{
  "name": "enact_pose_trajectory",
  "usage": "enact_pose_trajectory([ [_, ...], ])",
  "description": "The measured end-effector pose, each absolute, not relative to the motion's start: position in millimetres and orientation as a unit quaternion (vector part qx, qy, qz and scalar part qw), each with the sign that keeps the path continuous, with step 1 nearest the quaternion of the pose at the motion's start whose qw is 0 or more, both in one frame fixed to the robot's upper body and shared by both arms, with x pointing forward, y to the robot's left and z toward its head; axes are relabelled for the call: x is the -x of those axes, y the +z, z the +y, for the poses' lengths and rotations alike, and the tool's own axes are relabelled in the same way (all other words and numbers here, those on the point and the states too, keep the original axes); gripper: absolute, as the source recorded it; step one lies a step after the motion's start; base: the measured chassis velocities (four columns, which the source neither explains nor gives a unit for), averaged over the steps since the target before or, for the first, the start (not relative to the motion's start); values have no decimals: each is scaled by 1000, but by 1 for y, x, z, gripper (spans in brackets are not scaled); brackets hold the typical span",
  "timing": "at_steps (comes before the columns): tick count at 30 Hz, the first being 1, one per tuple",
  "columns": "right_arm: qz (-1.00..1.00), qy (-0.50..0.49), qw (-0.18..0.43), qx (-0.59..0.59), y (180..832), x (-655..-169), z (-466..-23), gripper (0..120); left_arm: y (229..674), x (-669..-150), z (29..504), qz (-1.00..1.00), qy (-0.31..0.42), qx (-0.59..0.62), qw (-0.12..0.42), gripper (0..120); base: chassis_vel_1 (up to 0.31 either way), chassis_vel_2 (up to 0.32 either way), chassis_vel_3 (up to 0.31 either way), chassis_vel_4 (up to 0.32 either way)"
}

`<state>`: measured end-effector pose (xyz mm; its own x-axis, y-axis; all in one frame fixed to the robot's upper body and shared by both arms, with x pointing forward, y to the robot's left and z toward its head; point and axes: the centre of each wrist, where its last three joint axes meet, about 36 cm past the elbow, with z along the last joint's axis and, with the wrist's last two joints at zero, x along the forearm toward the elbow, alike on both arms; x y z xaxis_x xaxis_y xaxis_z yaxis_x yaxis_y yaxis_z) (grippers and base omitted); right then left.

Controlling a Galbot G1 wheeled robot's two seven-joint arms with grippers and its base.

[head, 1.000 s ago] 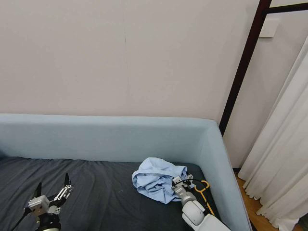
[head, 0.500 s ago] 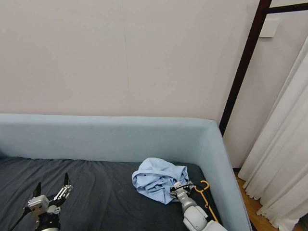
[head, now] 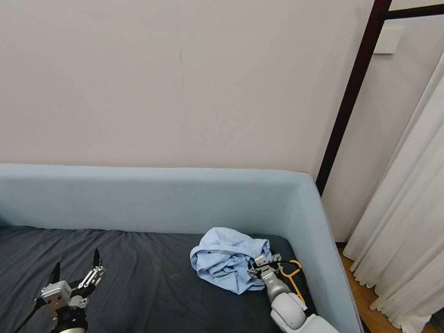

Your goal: Pick up the clothes from the sofa and hang them on the clothes hanger.

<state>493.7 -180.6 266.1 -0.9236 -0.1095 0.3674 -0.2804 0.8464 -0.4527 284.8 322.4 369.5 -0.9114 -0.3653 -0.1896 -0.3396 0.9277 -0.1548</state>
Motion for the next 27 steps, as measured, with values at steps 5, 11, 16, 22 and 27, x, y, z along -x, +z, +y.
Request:
enact_pose_trajectory([
  [5, -944, 261, 174, -104, 264, -493, -187, 100, 369, -286, 321, 976, -61, 181, 108, 100, 0, 0, 0, 0],
  [11, -942, 264, 180, -103, 260, -494, -191, 100, 369, -286, 321, 976, -62, 181, 107, 100, 0, 0, 0, 0],
  [16, -943, 263, 180, -100, 259, -502, -189, 98, 369, -285, 321, 976, -61, 181, 107, 100, 0, 0, 0, 0],
  [22, -941, 265, 180, -109, 256, -511, -182, 77, 370, -284, 324, 975, -57, 184, 107, 100, 0, 0, 0, 0],
  [27, -938, 271, 184, -116, 252, -513, -180, 58, 370, -283, 325, 975, -56, 188, 107, 100, 0, 0, 0, 0],
])
